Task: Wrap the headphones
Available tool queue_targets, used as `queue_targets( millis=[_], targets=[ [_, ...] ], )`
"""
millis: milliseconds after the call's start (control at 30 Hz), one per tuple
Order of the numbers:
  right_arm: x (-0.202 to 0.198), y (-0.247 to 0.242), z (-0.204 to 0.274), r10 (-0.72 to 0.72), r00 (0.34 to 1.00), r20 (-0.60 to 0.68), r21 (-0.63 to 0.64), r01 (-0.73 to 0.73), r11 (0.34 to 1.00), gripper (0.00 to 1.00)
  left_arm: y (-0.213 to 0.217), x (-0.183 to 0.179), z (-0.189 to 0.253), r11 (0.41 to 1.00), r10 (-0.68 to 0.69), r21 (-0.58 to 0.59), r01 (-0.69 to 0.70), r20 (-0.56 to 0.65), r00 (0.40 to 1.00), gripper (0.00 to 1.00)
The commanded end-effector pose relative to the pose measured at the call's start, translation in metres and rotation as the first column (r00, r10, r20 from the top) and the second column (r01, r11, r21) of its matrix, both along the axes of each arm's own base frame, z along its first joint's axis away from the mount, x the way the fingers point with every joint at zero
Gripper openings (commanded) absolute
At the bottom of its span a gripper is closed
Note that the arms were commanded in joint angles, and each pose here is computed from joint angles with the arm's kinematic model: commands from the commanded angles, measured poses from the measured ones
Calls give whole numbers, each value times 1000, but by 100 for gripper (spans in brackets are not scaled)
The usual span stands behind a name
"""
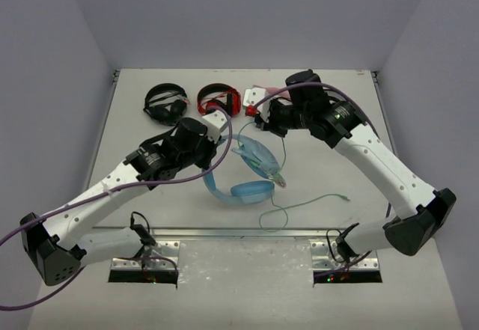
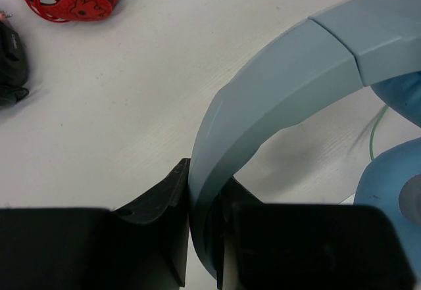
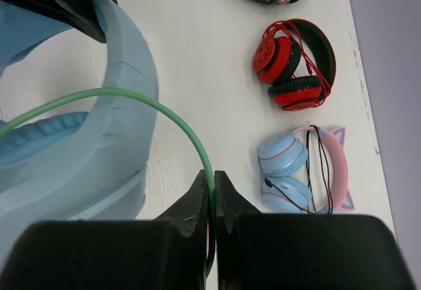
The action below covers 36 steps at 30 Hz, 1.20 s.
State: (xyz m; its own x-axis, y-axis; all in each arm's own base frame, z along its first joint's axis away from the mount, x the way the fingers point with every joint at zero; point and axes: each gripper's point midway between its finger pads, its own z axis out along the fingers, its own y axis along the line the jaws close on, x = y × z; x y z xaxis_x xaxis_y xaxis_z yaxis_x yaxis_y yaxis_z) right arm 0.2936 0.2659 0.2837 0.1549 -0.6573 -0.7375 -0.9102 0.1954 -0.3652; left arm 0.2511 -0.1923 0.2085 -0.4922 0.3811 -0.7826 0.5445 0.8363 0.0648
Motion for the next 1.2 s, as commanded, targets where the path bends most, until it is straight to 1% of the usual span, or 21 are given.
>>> queue_targets(
  millis=[0, 33, 133, 233, 267, 333, 367, 467, 533, 600, 633, 667, 767, 867, 900, 933, 967, 1000, 1100, 1133, 1167],
  targets=[
    [13, 0, 21, -22, 997, 76, 115, 13, 993, 2, -28, -4, 54, 975, -78, -198, 100, 114, 990, 0],
    [12, -3, 16, -25, 998, 59, 116, 18, 993, 1, -29, -6, 58, 972, -88, -208, 111, 119, 989, 1],
    [19, -4, 14, -42, 996, 73, 168, 29, 985, 2, -28, -9, 78, 963, -85, -241, 122, 156, 984, 0],
    [24, -12, 5, -83, 993, 79, 177, 68, 982, 2, -15, -4, 106, 961, 2, -270, 55, 205, 979, 0],
    [29, -17, 4, -104, 991, 79, 187, 88, 978, 2, -2, 3, 113, 965, 79, -260, -17, 227, 971, 0],
    [32, -24, 9, -121, 990, 77, 213, 102, 972, 2, 16, 10, 130, 958, 187, -261, -121, 248, 950, 0],
    [37, -32, 7, -155, 986, 63, 225, 137, 965, 2, 34, 17, 135, 947, 278, -240, -215, 272, 921, 0],
    [44, -44, 9, -191, 979, 76, 244, 168, 955, 2, 56, 23, 143, 923, 375, -213, -322, 301, 877, 0],
    [46, -46, 2, -194, 979, 63, 237, 174, 956, 2, 56, 21, 151, 921, 373, -244, -305, 313, 874, 0],
    [47, -46, -6, -190, 981, 47, 238, 173, 956, 2, 46, 15, 160, 924, 331, -301, -236, 317, 889, 0],
    [49, -45, -4, -192, 980, 61, 255, 170, 952, 1, 40, 13, 163, 923, 312, -324, -209, 310, 898, 0],
    [47, -44, -12, -187, 982, 35, 265, 171, 949, 3, 30, 8, 168, 925, 265, -349, -152, 303, 915, 0],
    [42, -33, -5, -157, 987, 18, 338, 142, 930, 5, 9, 2, 178, 911, 191, -408, -64, 280, 941, 0],
    [40, -29, 13, -155, 987, 33, 416, 128, 900, 3, -2, -1, 184, 898, 160, -438, -38, 245, 956, 0],
    [42, -28, 25, -162, 984, 70, 450, 114, 886, 3, -5, -2, 185, 893, 155, -448, -37, 231, 960, 0],
    [40, -28, 24, -172, 984, 51, 467, 129, 875, 3, -7, -2, 186, 892, 151, -451, -35, 222, 963, 0],
    [38, -28, 35, -176, 981, 76, 495, 116, 861, 3, -7, -3, 188, 890, 152, -454, -39, 214, 965, 0],
    [38, -27, 44, -179, 980, 86, 522, 109, 846, 6, -8, -3, 189, 887, 156, -459, -50, 197, 968, 0],
    [35, -24, 56, -167, 980, 107, 566, 78, 820, 11, -9, -5, 198, 869, 168, -491, -64, 170, 971, 0],
    [34, -23, 54, -162, 983, 87, 581, 82, 809, 13, -10, -7, 201, 862, 167, -503, -63, 164, 972, 0],
    [30, -19, 59, -137, 987, 88, 603, 57, 796, 13, -10, -8, 207, 850, 172, -524, -65, 159, 972, 0]
  ],
)
